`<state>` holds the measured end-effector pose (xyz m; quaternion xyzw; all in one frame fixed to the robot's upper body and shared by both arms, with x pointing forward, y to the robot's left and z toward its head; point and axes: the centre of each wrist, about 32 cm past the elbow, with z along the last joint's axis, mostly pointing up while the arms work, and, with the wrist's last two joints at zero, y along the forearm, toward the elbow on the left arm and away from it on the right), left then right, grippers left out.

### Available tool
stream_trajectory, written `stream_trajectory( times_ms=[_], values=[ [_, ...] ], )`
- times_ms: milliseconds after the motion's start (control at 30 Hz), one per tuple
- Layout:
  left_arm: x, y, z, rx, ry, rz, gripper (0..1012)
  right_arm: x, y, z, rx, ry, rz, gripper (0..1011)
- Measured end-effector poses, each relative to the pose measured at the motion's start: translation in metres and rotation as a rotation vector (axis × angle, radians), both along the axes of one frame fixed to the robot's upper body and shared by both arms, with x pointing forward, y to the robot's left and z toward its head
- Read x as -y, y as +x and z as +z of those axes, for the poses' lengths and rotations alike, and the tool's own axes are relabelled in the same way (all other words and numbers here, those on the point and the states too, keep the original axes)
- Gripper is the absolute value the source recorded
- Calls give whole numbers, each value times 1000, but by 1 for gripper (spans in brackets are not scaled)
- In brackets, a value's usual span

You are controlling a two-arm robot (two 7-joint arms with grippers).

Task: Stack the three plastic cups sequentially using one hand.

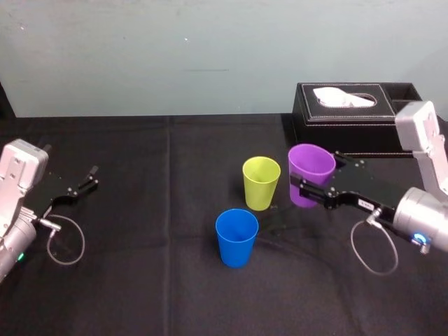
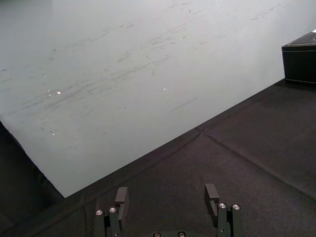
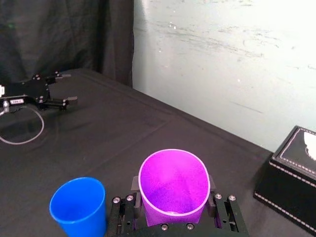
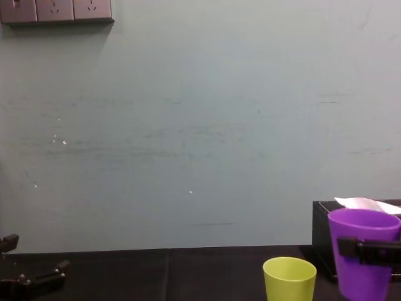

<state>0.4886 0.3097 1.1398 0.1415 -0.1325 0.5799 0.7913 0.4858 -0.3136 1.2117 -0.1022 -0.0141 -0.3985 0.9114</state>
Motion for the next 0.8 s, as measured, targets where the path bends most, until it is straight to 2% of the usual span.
stream_trajectory(
  times_ms=[300, 800],
  values=[
    [0, 0, 0, 0, 0, 0, 1011, -9, 15, 11, 12, -1, -5, 728],
    [0, 0, 0, 0, 0, 0, 1012, -30, 42, 11, 11, -13, -15, 728]
  ],
)
